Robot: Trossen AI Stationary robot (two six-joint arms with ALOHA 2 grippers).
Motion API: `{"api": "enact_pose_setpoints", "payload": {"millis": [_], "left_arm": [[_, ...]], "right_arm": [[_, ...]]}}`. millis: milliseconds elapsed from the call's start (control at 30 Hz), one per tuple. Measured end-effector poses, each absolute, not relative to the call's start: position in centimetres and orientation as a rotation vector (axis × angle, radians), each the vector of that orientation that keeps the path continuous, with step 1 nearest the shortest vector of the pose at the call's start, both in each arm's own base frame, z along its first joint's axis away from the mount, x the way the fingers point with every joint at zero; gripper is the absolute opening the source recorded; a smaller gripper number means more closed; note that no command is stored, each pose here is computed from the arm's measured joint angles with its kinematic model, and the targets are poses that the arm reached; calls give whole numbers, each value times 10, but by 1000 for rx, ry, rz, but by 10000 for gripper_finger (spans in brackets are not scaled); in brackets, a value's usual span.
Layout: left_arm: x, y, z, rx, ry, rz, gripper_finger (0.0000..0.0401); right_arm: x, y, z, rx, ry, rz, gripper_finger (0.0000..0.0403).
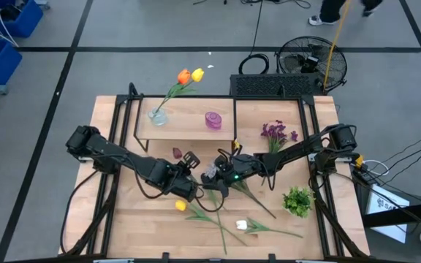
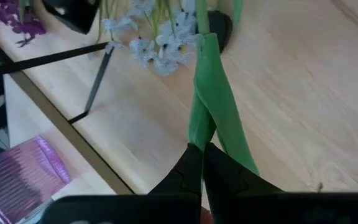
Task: Pick and place flowers into a vace then onto a shelf
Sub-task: Put the red flower into the transparent vase on the shelf
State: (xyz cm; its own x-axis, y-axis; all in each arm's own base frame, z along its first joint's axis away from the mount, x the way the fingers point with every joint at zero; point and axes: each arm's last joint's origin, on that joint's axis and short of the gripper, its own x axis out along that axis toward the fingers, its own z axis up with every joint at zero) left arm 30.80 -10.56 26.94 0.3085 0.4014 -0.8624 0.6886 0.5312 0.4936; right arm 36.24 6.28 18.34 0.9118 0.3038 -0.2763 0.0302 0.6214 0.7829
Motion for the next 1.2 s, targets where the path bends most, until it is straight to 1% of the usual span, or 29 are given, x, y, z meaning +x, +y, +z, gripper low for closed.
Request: {"api": "enact_pose_setpoints", "payload": {"millis": [33,100,233,367,500,667,800,900,1000,1200], "left_arm": [[308,-106,269,1067,1307,-247,6],[308,-106,269,1068,1308,-247,6],[308,-106,269,1083,1304,-260,17],[309,-106,269,1085,1302,-261,10],[309,-106,270,1091,1302,-266,6],[309,-106,270,1099,1302,-272,17],[309,-105,270,1117,1301,-286,7],[310,-105,270,1120,1296,-270,8],[314,-105,272,1147,1256,-221,17],[319,-103,273,1144,1215,-205,6]], "right_arm": [[362,63,183,886,406,165,19],[362,63,183,866,409,176,7],[362,63,183,870,417,191,12],[362,64,183,834,419,200,4],[362,63,183,852,419,193,28],[362,63,183,856,419,192,77],[362,63,183,863,420,190,113],[362,63,183,863,420,190,132],[362,63,183,861,420,191,140],[362,63,183,863,420,190,129]]}}
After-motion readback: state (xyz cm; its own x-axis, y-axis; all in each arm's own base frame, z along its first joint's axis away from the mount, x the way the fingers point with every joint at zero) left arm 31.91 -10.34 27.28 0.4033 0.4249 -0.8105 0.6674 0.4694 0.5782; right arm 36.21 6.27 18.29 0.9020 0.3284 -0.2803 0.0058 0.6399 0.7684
